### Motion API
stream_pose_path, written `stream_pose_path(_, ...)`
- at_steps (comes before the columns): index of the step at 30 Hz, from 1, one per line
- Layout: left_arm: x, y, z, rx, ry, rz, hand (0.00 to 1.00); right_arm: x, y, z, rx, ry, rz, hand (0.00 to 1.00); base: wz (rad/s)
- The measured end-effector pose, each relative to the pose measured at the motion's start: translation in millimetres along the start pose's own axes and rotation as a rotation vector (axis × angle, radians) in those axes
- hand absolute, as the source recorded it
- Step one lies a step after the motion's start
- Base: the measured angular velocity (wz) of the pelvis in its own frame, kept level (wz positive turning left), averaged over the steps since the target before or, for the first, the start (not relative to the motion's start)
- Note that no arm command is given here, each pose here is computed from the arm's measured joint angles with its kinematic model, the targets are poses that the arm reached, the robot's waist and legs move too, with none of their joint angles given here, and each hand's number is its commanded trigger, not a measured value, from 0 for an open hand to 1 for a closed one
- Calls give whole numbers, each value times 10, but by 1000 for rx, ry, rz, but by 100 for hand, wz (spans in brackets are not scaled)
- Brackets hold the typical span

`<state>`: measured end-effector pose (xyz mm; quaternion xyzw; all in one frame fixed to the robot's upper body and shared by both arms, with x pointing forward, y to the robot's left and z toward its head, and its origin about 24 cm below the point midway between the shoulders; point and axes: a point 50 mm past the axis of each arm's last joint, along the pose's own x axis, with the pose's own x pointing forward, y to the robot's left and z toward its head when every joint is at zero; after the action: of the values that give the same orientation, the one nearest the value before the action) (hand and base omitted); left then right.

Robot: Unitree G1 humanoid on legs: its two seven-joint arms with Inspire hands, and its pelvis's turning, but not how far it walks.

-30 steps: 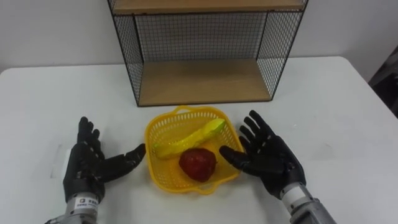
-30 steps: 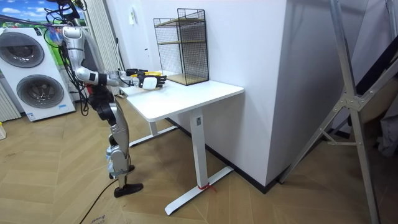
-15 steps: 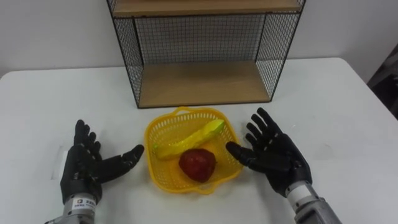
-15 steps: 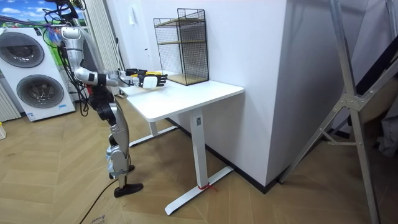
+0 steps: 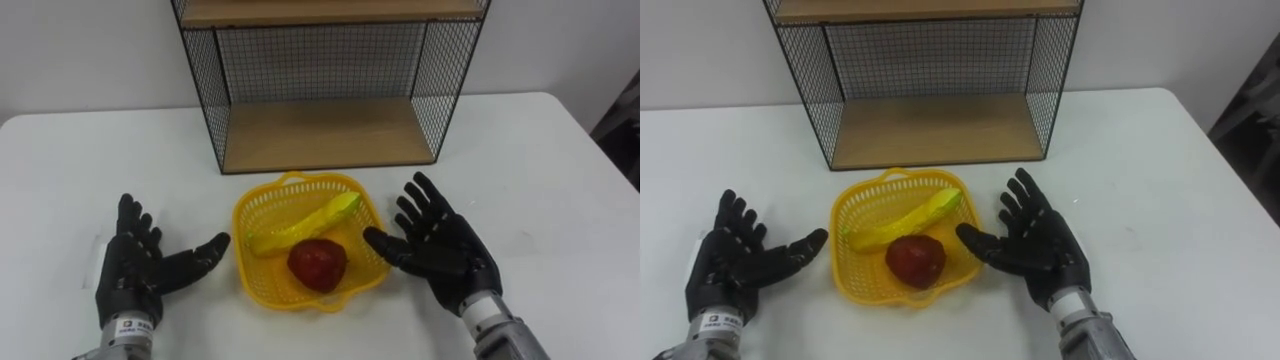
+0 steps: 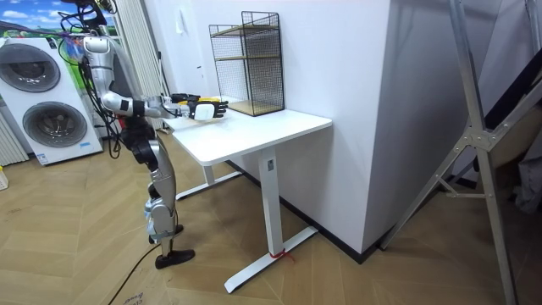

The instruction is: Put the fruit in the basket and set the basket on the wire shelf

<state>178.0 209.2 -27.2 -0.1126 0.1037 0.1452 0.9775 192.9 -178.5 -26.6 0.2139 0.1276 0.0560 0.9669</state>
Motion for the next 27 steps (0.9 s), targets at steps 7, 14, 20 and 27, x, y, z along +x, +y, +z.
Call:
stream_pose_path(7,4,-141,159,-71,-52,-113,0,-12,2,-50,4,20,31,0,0)
stream_pose_path(14,-15,-252,124,-158,-18,-220,0,-19,42,-91,11,31,49,0,0)
stream_pose_path(20,-64,-415,58,-272,30,-341,0,-13,115,-132,20,47,94,0,0)
stream_pose_path(27,-92,-508,47,-286,33,-402,0,-6,178,-166,31,54,120,0,0)
